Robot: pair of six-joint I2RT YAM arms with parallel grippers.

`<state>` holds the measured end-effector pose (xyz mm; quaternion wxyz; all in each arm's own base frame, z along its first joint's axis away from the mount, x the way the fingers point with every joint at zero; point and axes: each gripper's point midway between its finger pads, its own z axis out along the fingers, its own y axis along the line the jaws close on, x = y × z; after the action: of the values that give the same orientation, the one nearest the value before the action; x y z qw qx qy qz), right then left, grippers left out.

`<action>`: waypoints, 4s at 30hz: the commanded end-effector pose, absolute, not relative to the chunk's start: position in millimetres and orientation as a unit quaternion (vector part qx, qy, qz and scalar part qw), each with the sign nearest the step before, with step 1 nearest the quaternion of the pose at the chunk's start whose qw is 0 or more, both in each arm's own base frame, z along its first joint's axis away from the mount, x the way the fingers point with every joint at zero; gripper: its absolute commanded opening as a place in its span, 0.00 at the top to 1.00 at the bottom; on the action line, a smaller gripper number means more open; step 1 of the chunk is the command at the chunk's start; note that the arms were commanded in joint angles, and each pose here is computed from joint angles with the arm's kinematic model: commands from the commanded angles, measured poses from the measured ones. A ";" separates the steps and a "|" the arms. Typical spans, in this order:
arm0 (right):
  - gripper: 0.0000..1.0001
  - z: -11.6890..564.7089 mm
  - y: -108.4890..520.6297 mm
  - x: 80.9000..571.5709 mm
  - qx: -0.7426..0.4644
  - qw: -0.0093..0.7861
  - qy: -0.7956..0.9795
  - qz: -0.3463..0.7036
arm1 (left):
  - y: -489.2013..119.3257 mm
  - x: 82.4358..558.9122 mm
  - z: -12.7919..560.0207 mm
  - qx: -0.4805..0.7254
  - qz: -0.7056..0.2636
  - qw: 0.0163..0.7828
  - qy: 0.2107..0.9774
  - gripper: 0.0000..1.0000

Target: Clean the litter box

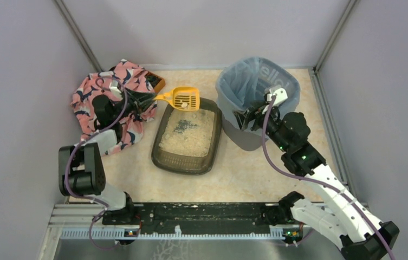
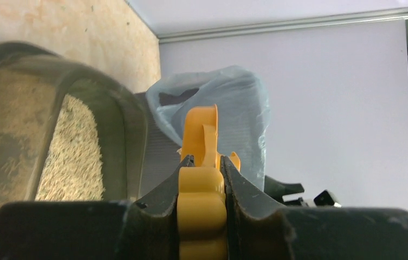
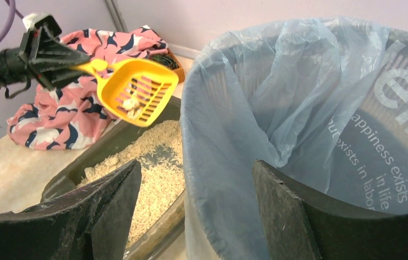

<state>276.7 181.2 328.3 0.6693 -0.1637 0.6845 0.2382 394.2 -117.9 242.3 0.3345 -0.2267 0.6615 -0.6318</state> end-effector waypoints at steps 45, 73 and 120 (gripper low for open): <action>0.21 399.7 131.6 234.9 -0.105 0.766 0.593 0.225 | -360.7 437.7 430.0 0.184 -0.597 0.516 0.586 1.00; 0.21 389.4 134.1 244.9 -0.089 0.768 0.593 0.227 | -326.2 374.0 534.7 0.248 -0.530 0.692 0.422 1.00; 0.21 345.1 148.6 264.9 -0.098 0.737 0.631 0.221 | -146.9 441.2 186.8 -0.079 -0.198 0.413 0.885 1.00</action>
<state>265.5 151.5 335.2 0.7213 -0.1030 0.6471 0.2247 435.2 -150.4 205.0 0.4557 -0.1163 0.8533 -0.2250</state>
